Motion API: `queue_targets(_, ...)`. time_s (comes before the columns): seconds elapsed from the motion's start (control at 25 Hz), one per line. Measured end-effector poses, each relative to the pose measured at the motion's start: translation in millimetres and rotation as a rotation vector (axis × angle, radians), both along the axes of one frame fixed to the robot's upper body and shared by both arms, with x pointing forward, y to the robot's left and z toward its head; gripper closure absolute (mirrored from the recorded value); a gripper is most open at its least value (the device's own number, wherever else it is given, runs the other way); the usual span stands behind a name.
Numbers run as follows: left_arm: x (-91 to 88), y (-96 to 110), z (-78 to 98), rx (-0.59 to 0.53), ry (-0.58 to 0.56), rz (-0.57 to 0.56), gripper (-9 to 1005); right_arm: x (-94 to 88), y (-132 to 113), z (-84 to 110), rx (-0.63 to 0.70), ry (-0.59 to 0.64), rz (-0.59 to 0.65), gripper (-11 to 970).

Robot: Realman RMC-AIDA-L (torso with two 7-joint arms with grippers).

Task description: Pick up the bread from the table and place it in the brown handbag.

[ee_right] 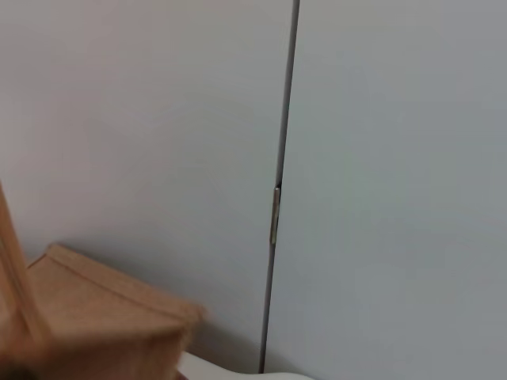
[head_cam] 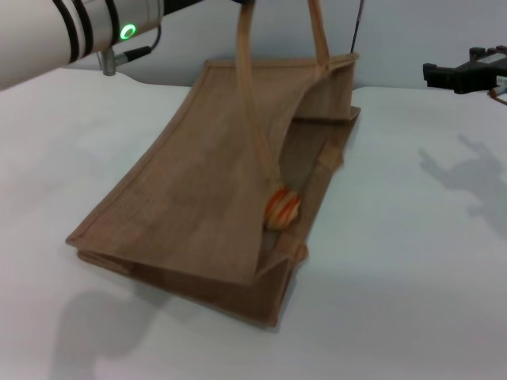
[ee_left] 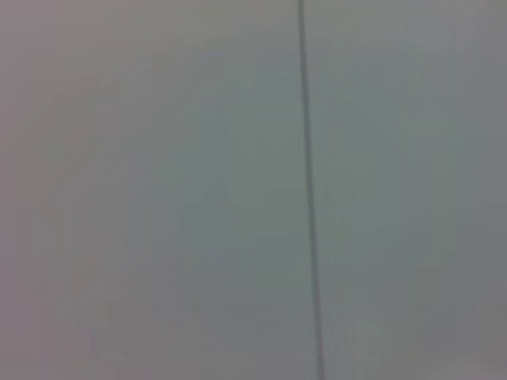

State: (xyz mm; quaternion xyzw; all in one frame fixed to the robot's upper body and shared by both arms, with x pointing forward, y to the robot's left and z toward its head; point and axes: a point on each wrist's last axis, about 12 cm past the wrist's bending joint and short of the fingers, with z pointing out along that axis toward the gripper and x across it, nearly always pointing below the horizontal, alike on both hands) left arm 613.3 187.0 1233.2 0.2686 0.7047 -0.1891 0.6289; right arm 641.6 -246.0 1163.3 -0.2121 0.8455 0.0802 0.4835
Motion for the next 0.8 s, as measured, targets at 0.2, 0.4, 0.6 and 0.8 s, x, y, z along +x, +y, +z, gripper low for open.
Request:
queue_targets(0.2,-4.5,-6,-0.5,0.002,-0.018,-0.087,151,0.0,0,0.0,0.000,0.000,0.000,125)
queue_targets(0.4,-7.3,-9,-0.8,-0.010,-0.035,-0.137,153,0.0,0,0.3,0.000,-0.001,0.000,126)
queue_targets(0.6,-3.9,9,-11.5,-0.019,-0.031,-0.065,154,0.1,1,0.0,-0.005,-0.013,0.004,126)
queue_targets(0.8,-2.5,36,-31.1,0.012,-0.042,0.063,156,-7.2,14,-6.7,0.001,-0.110,0.002,126)
